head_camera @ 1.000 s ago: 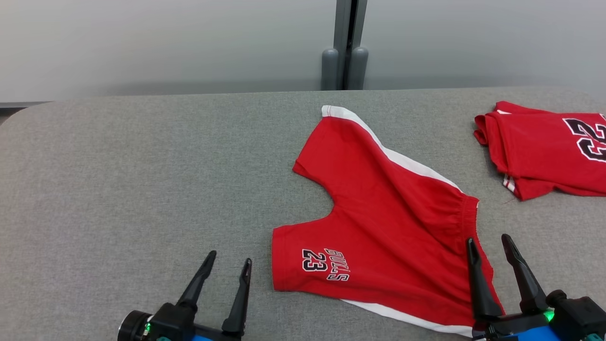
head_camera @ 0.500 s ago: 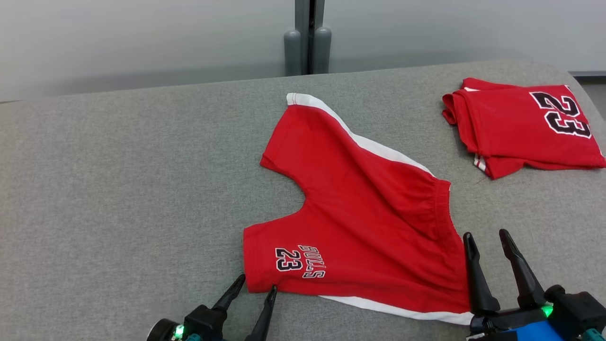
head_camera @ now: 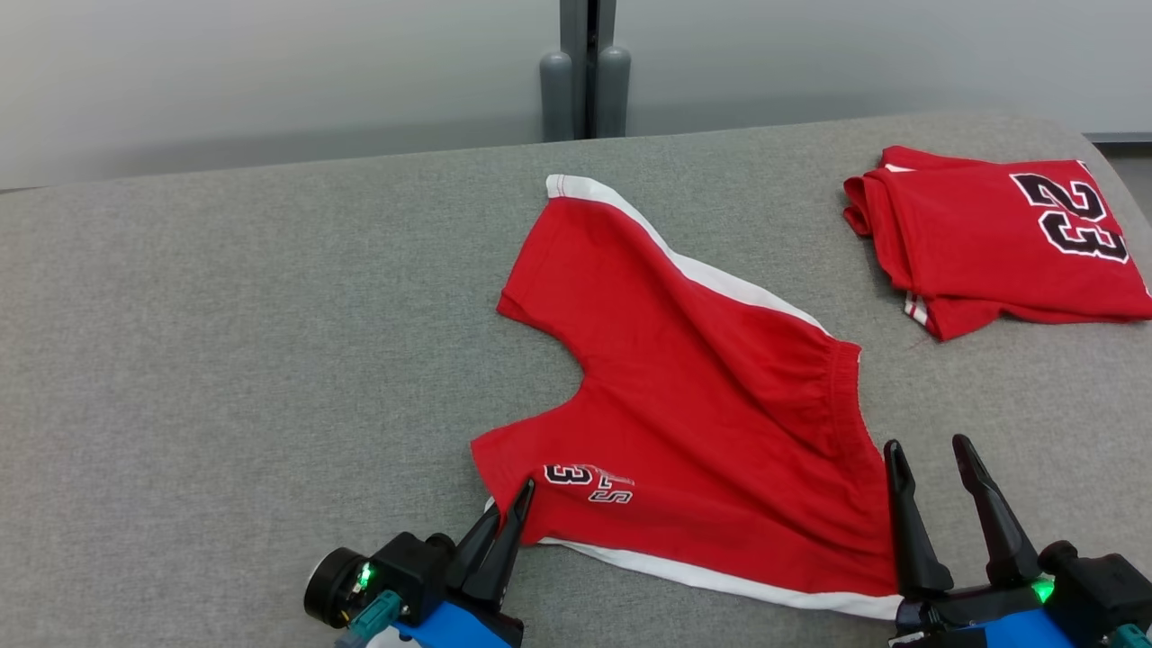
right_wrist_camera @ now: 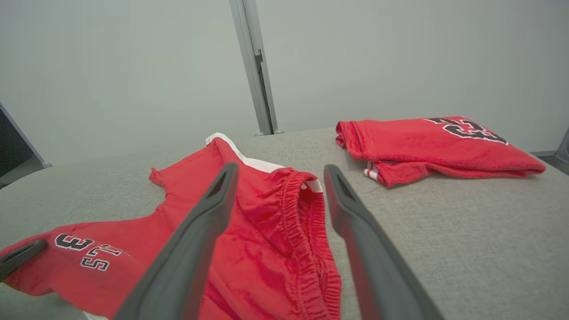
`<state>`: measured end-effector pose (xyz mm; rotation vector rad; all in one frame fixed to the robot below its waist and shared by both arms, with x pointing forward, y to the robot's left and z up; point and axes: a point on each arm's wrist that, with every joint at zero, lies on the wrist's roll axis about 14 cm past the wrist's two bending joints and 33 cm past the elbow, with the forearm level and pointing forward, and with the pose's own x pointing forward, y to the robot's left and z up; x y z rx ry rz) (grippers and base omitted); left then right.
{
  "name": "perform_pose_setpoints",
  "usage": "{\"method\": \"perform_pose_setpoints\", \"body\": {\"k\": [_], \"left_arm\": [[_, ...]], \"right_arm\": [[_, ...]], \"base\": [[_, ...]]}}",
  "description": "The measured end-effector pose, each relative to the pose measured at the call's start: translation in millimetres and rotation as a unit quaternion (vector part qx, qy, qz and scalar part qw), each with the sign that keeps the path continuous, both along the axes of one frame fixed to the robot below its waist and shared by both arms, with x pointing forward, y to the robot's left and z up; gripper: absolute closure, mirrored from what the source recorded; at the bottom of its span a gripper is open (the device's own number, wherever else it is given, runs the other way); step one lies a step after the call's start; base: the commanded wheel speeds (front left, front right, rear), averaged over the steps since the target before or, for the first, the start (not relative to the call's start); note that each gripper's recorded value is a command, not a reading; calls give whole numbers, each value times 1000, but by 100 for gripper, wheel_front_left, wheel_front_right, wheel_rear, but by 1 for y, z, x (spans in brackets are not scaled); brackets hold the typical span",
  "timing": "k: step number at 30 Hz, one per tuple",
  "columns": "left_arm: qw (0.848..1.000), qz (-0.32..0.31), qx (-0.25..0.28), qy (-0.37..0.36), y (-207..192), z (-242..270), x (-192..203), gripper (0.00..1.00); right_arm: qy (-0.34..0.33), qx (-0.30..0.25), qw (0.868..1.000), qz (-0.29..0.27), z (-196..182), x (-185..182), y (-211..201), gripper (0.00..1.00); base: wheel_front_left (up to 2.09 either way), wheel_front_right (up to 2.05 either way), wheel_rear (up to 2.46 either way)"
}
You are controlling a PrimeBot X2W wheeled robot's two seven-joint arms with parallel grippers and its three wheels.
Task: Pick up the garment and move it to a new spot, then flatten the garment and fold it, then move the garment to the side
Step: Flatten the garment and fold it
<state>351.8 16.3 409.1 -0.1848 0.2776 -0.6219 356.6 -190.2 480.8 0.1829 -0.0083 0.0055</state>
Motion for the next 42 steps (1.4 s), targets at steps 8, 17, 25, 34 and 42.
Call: {"method": "perform_pose_setpoints", "body": {"k": [8,17,25,34,42], "left_arm": [[998,35,-25,-46,19,36,-2,100],[996,80,-3,-30,64,26,-36,100],[997,70,3,26,61,0,-72,100],[998,52,-3,26,47,-3,-48,100],[998,57,10,23,54,-10,-7,100]], "right_arm": [[-3,8,999,33,1,3,21,0],[7,14,998,67,-7,9,43,0],[25,19,996,78,-18,9,50,0],[44,10,997,62,-30,6,39,0],[61,1,998,28,-40,0,16,0]], "base": [[0,0,0],[0,0,0],[0,0,0],[0,0,0],[0,0,0]]}}
